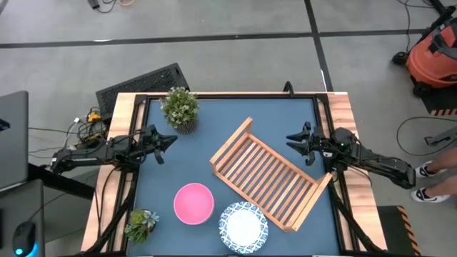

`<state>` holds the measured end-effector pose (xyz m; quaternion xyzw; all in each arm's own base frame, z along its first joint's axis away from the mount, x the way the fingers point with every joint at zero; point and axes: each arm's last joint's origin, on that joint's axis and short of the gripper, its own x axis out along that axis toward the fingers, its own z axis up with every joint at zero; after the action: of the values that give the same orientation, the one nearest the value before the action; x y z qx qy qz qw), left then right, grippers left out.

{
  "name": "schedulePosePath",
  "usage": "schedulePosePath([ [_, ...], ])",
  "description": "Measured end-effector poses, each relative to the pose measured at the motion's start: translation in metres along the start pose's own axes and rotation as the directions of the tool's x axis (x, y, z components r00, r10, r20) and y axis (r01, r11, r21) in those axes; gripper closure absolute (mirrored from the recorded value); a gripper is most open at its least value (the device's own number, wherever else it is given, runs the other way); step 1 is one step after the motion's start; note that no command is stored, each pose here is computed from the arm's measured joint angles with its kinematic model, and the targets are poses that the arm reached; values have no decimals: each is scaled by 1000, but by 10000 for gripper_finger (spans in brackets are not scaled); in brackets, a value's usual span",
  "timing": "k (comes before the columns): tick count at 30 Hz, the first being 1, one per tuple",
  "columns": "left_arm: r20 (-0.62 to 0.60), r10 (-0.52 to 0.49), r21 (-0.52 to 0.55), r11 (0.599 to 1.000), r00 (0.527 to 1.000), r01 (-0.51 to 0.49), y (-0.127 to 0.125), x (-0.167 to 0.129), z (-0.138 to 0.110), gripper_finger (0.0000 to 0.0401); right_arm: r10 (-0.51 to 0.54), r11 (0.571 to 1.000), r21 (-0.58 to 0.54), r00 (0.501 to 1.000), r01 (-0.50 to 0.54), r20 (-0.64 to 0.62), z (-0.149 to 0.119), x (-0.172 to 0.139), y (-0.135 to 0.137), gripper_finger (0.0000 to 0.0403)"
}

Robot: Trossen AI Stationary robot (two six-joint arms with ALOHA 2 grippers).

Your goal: Place and stack bowls onto a shelf

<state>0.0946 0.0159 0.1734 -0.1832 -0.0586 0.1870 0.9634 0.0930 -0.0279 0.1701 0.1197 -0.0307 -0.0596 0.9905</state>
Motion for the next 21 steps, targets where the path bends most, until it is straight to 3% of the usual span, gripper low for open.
schedulePosePath([
  [16,0,0,-6,1000,1000,0,0,0,0,401,0,1000,0,1000,0,0,0,0,0,232],
  [21,-7,-17,-150,989,1000,16,0,0,0,401,0,1000,0,1000,0,0,0,0,0,232],
])
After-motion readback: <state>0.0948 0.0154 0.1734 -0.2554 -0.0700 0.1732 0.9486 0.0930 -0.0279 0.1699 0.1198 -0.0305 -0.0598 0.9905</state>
